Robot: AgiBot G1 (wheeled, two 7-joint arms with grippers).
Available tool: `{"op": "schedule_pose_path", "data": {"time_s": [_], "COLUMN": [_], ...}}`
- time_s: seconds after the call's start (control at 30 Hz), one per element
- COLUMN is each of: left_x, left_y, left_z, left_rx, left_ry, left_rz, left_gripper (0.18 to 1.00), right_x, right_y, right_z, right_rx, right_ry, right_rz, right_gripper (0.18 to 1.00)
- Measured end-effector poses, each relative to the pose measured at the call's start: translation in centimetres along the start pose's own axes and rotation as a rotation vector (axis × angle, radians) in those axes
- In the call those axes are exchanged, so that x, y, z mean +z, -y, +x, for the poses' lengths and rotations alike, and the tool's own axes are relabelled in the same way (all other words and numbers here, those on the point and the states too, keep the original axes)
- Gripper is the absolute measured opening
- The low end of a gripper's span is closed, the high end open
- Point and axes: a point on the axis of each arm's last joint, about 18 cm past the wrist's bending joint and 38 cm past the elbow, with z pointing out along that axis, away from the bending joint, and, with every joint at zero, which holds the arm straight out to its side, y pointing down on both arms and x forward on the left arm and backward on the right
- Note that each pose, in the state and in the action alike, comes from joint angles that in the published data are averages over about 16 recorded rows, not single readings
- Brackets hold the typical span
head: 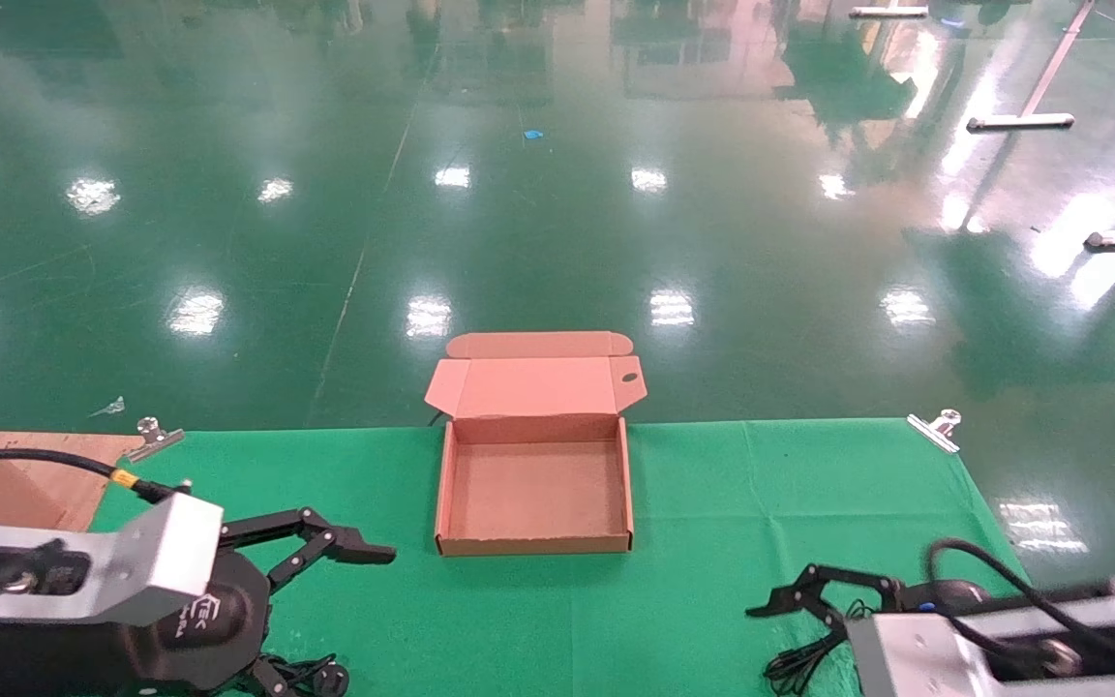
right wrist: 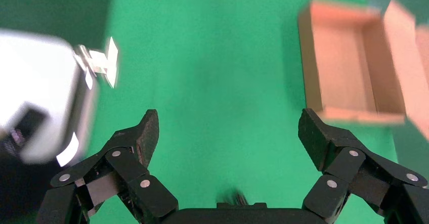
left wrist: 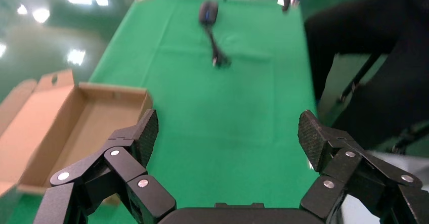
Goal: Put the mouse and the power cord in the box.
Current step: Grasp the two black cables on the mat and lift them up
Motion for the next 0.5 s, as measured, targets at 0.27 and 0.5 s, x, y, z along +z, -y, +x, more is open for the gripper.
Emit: {"op": "schedule_pose_path", "data": {"time_s": [0.27,0.5], "left_x": [1.5,2.6], "left_y": [-4.6,-8.6], "left_z": [-2.7,-5.0], "left_rx": [0.058,0.123], "left_ry": [-0.039,-0.082], "left_rz": [-0.277,-0.519], "left_gripper": [1.001,1.001], "right_x": [2.7,5.4], "right_y": [-4.3,-7.4], "right_z": [2.9,4.7], "right_rx": [-0.135,-0.220], "right_ry": [0.023,0.059], "right_rz": [-0.235,-0.374], "right_gripper": [1.001,1.001]}}
